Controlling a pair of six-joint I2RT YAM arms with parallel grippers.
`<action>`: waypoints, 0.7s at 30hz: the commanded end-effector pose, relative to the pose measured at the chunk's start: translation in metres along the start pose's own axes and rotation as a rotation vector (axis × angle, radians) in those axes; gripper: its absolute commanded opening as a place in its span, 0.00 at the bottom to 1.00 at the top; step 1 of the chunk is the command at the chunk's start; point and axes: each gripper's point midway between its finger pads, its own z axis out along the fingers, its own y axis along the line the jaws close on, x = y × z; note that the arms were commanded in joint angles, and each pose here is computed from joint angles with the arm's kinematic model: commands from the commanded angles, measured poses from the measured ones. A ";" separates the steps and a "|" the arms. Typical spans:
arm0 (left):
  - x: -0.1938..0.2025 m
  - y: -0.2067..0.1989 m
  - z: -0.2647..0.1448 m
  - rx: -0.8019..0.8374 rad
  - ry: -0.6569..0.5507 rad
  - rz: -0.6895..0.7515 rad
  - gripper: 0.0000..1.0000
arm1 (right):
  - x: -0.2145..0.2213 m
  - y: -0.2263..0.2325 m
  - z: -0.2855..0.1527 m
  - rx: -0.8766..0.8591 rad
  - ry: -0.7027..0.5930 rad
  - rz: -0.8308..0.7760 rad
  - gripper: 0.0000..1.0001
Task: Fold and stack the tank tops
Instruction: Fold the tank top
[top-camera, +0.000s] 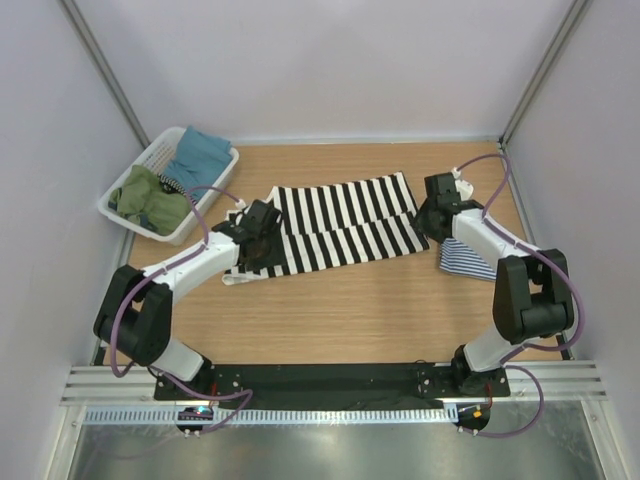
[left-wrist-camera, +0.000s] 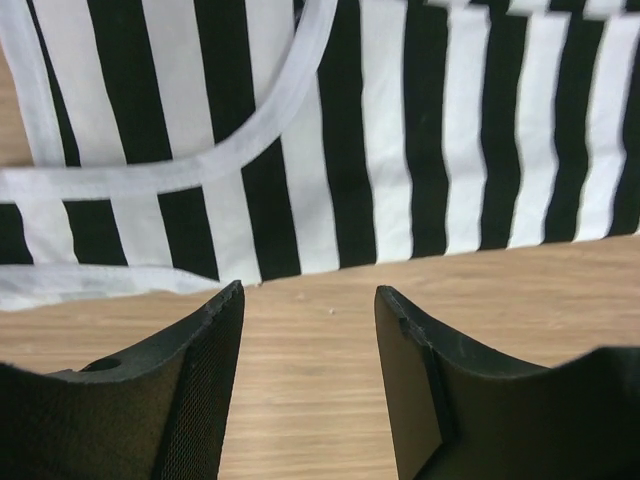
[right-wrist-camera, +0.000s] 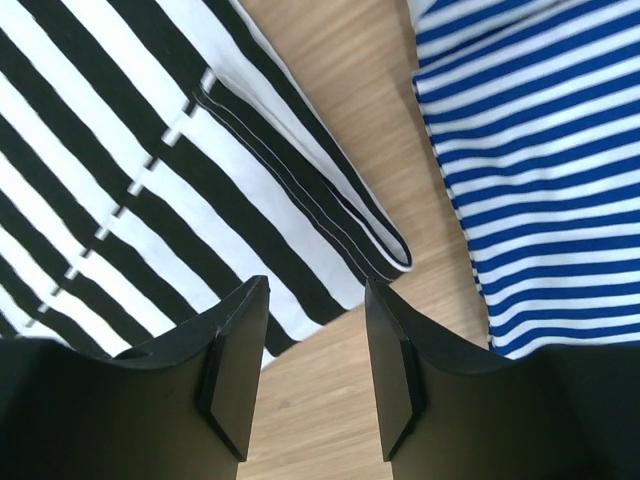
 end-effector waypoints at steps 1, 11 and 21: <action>0.008 -0.006 -0.002 0.060 -0.007 -0.010 0.56 | 0.005 0.005 0.000 -0.052 -0.010 -0.023 0.50; 0.024 -0.004 0.006 0.064 0.037 0.003 0.52 | 0.029 -0.009 0.028 0.020 0.044 -0.010 0.51; 0.013 -0.001 -0.011 0.060 -0.015 0.010 0.53 | 0.041 -0.030 0.031 0.121 0.025 -0.001 0.51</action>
